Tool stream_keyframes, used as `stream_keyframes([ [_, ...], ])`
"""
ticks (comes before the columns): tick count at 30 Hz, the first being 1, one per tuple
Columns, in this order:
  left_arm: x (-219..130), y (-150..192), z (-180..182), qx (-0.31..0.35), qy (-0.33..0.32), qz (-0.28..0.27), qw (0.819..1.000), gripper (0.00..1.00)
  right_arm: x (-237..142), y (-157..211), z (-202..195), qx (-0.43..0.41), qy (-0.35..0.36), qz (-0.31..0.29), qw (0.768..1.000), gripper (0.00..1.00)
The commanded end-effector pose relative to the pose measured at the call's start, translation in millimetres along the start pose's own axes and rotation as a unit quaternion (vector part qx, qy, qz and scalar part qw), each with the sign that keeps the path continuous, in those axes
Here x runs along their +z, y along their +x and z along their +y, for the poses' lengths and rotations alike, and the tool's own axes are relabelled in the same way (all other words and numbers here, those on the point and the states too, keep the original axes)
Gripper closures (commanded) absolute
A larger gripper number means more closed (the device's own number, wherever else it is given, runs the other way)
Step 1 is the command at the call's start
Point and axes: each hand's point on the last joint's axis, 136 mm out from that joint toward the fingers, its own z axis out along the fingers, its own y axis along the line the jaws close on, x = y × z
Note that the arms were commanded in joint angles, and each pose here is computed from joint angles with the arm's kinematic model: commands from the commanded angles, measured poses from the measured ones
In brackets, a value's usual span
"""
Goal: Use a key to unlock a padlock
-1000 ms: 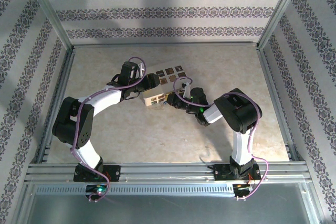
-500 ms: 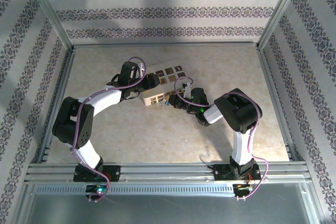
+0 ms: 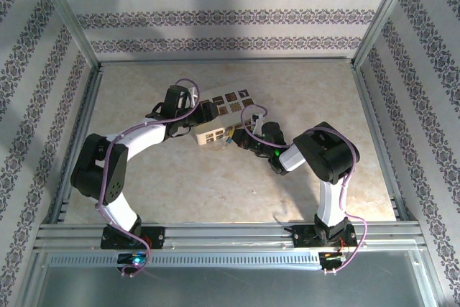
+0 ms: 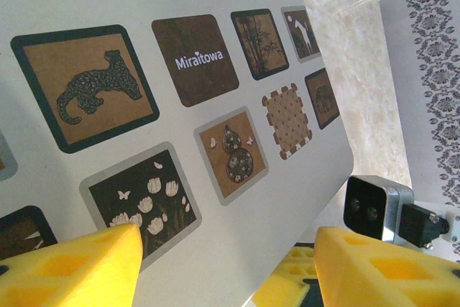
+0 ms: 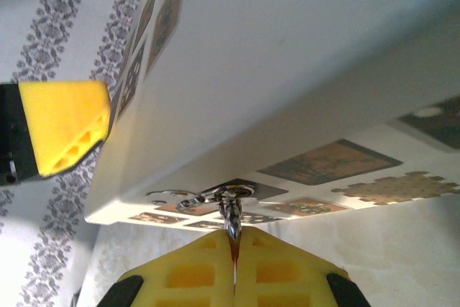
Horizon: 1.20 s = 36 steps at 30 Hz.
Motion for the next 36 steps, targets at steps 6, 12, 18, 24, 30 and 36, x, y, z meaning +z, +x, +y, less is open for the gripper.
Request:
stream_keyframes([
  [6,-5.9,35.7,17.8,-0.031,-0.021,0.041,0.998,0.35,-11.8,-37.0,-2.7,0.068,0.021,-0.106,0.992,1.00],
  [12,-8.4,43.7,22.5,-0.039,-0.023,0.046,0.998,0.35,-16.1,-49.5,-6.9,0.089,0.036,-0.150,0.984,1.00],
  [18,-8.7,47.1,25.1,-0.043,-0.024,0.047,0.998,0.35,-23.2,-56.3,-16.4,0.098,0.064,-0.185,0.976,1.00],
  [24,-9.9,45.4,23.1,-0.040,-0.022,0.044,0.998,0.35,-35.3,-57.5,-26.0,0.086,0.094,-0.205,0.970,1.00],
  [30,-18.0,28.6,9.5,-0.024,-0.008,0.025,0.999,0.35,-51.0,-60.9,-17.9,0.026,0.111,-0.202,0.973,1.00],
  [36,-42.7,-3.2,5.4,0.011,-0.032,-0.026,0.999,0.35,-78.9,-69.1,-6.9,-0.035,0.153,-0.194,0.968,1.00],
])
